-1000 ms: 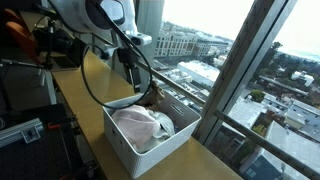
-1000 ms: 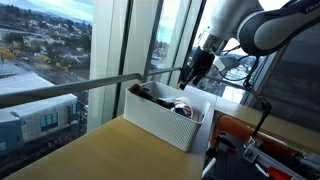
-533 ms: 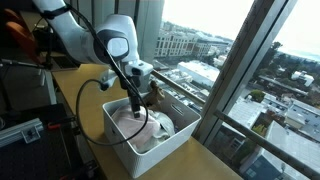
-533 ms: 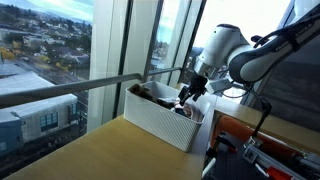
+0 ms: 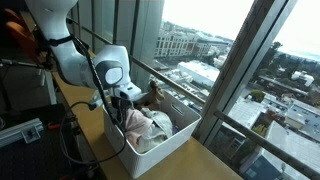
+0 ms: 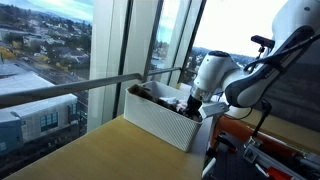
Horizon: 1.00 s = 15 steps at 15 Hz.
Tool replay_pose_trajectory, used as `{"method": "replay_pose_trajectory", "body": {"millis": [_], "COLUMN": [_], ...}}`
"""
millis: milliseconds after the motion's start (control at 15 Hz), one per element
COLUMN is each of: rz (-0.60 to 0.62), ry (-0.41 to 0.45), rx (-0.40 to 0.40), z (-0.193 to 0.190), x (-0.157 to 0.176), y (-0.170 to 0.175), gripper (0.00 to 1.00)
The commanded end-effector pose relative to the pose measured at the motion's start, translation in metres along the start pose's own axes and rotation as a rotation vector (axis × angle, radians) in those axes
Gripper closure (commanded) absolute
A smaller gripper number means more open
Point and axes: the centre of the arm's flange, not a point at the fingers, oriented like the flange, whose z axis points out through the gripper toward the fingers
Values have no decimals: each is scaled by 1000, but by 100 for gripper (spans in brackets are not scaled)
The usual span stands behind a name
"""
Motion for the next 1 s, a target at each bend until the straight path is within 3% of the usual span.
{"method": "replay_pose_trajectory", "body": {"millis": [0,267,533,933], "rz": [73,133,201,212], "ry": [-35,12,160,372], "rx": [6,60,149,332], "z": [21,-36,-121,-261], "x": [-25,-6,31,67], "y": [10,21,34,26], "gripper": [42,71,97,94]}}
